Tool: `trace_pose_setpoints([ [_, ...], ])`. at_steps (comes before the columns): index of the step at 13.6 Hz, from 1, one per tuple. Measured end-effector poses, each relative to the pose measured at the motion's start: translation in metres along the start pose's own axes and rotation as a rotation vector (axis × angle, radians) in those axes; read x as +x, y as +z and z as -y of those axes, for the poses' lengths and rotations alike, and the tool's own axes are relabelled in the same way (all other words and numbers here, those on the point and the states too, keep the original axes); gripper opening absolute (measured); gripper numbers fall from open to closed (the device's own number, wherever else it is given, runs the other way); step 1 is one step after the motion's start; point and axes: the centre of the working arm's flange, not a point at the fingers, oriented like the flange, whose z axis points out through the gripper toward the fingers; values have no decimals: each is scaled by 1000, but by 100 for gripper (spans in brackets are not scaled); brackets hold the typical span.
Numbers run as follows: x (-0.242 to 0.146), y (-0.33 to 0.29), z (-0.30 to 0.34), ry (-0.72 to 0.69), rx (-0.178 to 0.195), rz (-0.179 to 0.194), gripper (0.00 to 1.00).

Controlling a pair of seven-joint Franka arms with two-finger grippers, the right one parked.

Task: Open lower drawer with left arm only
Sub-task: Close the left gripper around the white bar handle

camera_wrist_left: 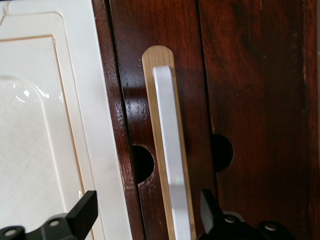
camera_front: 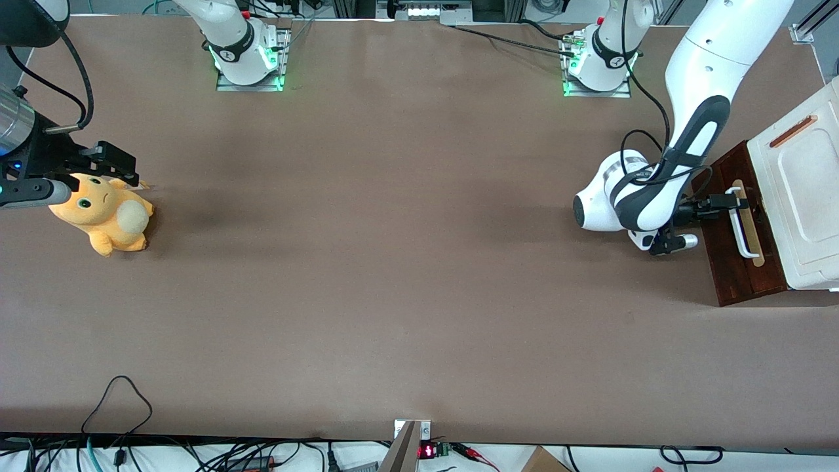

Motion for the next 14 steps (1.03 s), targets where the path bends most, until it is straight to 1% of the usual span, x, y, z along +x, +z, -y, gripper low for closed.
trace_pose_setpoints([
  [1,1,2,-3,3,8,-9,89],
  [2,1,4,-7,10,11,-12,97],
  [3,1,4,-12,15,12,-15,100],
  [9,3,4,-15,13,12,-19,100],
  [12,5,9,-16,29,-9,-21,100],
  [14,7,16,-16,35,-7,-26,100],
])
